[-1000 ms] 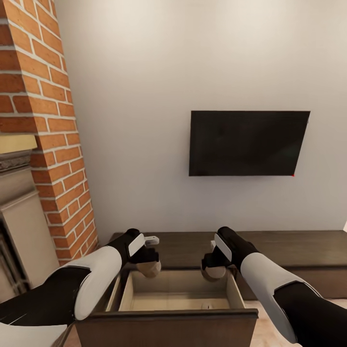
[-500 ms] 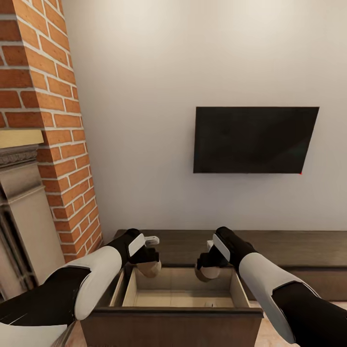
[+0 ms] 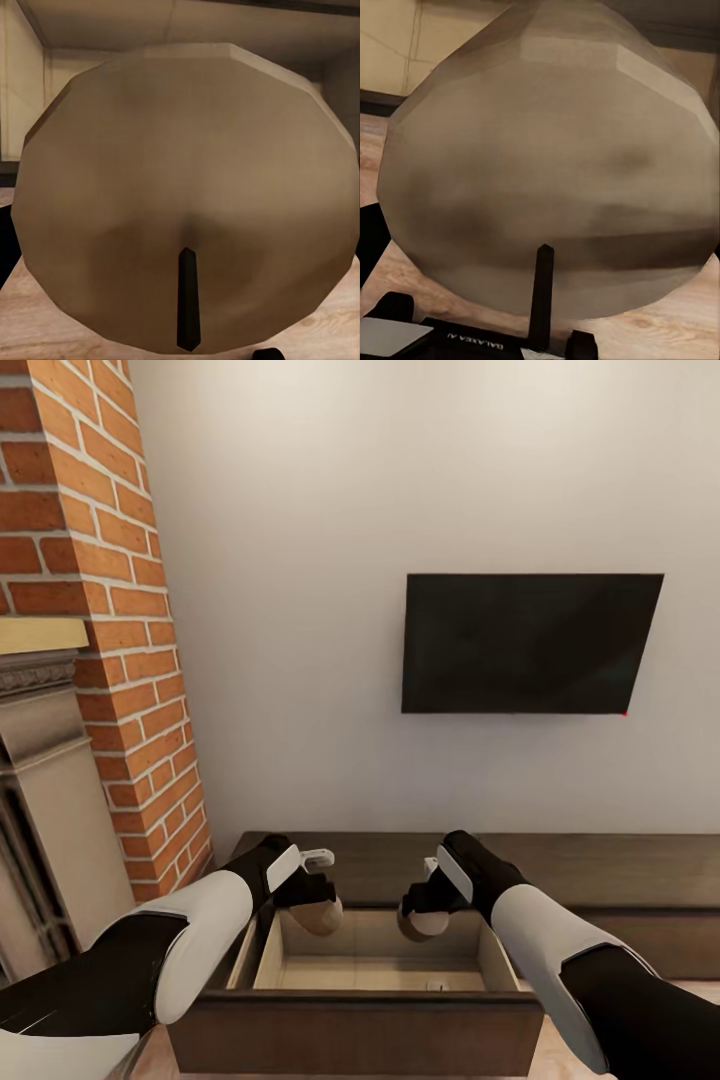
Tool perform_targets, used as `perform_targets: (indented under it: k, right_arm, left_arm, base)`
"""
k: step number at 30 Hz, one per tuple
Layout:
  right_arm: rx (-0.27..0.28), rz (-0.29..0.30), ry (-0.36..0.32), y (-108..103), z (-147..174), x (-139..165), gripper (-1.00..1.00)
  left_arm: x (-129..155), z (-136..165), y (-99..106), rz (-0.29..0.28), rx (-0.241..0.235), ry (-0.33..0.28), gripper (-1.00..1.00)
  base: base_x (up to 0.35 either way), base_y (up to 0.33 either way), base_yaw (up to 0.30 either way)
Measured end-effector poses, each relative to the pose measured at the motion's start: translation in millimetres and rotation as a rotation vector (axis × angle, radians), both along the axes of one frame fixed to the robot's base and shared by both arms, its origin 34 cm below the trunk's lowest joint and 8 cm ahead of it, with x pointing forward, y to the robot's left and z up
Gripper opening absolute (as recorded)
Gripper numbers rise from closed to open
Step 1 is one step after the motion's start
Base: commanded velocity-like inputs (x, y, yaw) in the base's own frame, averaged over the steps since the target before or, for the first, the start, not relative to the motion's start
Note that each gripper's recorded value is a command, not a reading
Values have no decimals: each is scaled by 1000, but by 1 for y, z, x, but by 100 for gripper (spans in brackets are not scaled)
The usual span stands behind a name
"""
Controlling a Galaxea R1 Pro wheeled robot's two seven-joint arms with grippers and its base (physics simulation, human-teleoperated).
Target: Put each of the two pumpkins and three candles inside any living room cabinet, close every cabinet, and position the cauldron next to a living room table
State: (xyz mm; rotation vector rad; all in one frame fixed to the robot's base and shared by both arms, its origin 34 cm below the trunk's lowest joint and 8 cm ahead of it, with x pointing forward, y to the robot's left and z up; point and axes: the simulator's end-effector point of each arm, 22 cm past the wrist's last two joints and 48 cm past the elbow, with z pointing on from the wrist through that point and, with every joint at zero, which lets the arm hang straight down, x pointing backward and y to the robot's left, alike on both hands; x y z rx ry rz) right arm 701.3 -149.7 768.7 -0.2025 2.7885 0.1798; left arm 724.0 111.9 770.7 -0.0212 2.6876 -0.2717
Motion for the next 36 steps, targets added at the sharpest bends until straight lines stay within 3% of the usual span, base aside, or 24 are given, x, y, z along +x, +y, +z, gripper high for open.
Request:
perform_targets:
  k: [9, 16, 36]
  right_arm:
    - [20, 22, -8, 21, -15, -3, -100]
    - [20, 31, -33, 27, -25, 0, -100]
    - [17, 30, -30, 27, -71, -3, -100]
  left_arm:
    - [-3, -19, 1, -3, 9, 5, -100]
    - [-3, -33, 13, -33, 91, -9, -100]
    - [5, -73, 14, -20, 90, -59, -100]
  base:
    - [0, 0, 0]
    - [0, 0, 0]
    - [0, 0, 15]
